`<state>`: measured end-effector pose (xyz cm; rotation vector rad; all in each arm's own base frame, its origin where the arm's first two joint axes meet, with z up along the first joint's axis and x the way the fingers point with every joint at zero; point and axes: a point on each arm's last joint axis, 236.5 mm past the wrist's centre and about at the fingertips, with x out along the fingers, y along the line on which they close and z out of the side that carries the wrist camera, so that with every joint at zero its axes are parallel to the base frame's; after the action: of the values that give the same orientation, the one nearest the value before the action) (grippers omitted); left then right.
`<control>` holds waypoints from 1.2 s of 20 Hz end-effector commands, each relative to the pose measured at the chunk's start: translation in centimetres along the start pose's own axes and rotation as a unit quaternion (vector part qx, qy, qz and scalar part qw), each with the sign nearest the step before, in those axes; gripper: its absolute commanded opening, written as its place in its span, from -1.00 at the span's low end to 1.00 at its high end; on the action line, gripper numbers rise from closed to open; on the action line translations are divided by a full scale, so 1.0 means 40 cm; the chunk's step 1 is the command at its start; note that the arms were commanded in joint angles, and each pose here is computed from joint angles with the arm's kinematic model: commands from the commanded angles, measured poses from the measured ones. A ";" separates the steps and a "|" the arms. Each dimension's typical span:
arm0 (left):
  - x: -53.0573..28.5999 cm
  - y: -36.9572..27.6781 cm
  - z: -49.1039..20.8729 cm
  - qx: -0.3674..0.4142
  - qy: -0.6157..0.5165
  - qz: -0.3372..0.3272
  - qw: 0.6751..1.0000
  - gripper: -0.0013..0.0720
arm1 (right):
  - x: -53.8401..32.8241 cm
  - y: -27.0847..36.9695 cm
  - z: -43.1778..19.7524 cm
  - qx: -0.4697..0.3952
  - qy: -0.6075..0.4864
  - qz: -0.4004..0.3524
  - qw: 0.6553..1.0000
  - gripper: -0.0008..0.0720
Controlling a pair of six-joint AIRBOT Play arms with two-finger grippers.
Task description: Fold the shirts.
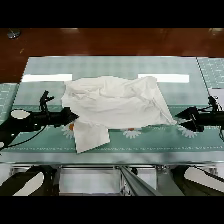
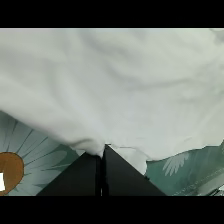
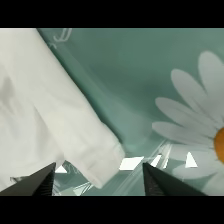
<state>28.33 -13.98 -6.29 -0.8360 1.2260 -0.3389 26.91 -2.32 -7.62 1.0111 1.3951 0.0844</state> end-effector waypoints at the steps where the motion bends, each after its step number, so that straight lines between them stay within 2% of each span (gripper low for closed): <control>1: -0.001 -0.002 0.002 0.000 -0.001 0.000 1.000 -0.90 | 0.039 0.016 -0.018 -0.017 0.028 -0.004 0.999 0.71; 7: -0.001 -0.002 0.002 0.000 -0.001 -0.001 1.000 -0.90 | 0.140 0.063 -0.043 -0.059 0.062 -0.036 0.996 0.67; 8: -0.001 -0.002 0.002 0.000 -0.001 -0.001 1.000 -0.90 | 0.141 0.076 -0.033 -0.065 0.057 -0.039 0.995 0.34; 10: -0.001 -0.002 0.002 0.001 -0.001 -0.001 1.000 -0.90 | 0.130 0.114 -0.012 -0.086 0.051 -0.037 0.994 -0.88; 14: -0.065 -0.089 0.078 0.031 -0.021 -0.034 0.999 -0.90 | 0.037 0.241 0.029 -0.148 0.050 -0.013 0.988 -0.89; 16: -0.167 -0.223 0.175 0.087 -0.075 -0.080 0.990 -0.90 | -0.064 0.362 0.086 -0.199 -0.002 0.005 0.980 -0.89; 18: -0.331 -0.408 0.285 0.151 -0.170 -0.133 0.965 -0.90 | -0.213 0.537 0.144 -0.256 -0.099 0.039 0.961 -0.89; 21: -0.618 -0.688 0.353 0.278 -0.297 -0.169 0.898 -0.90 | -0.511 0.837 0.123 -0.356 -0.265 0.115 0.889 -0.89; 24: -0.857 -0.895 0.301 0.390 -0.387 -0.169 0.818 -0.90 | -0.781 1.016 -0.043 -0.439 -0.395 0.144 0.794 -0.89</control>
<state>38.60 -11.21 32.40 -0.5466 0.3619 -0.6276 42.17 2.64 28.72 0.4639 0.6298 0.4119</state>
